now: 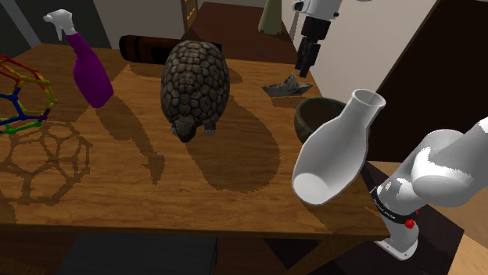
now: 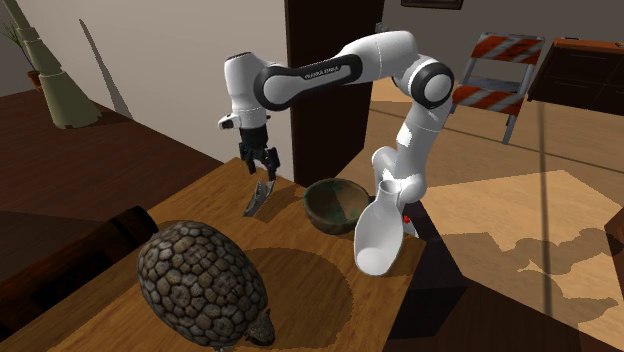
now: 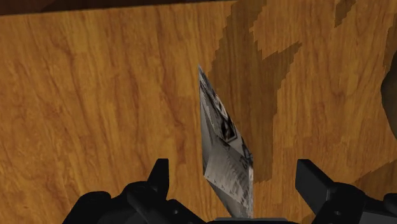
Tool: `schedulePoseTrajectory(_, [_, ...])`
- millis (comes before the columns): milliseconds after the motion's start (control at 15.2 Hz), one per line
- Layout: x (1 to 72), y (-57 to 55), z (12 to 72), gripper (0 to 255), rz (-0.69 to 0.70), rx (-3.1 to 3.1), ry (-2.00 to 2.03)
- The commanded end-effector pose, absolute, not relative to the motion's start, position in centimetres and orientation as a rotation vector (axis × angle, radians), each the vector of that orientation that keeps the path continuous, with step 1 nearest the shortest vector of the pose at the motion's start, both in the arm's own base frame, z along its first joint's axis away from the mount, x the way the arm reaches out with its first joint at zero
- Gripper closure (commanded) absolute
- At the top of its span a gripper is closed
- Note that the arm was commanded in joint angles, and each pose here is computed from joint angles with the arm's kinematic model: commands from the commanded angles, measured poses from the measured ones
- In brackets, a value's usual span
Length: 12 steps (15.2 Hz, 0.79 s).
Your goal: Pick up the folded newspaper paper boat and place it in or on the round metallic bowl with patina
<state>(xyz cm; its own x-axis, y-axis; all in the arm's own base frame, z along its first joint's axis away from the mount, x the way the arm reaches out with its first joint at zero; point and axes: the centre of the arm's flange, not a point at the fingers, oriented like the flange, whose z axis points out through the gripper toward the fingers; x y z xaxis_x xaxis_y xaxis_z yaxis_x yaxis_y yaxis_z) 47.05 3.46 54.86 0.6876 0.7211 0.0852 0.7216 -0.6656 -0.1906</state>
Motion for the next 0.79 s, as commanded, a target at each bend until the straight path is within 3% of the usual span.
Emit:
schedulePoseTrajectory(0, [47.1, 3.7, 54.0, 0, -0.007, -2.685, -1.175])
schedulePoseTrajectory(726, [46.9, 4.2, 51.6, 0, -0.007, -2.685, -1.175])
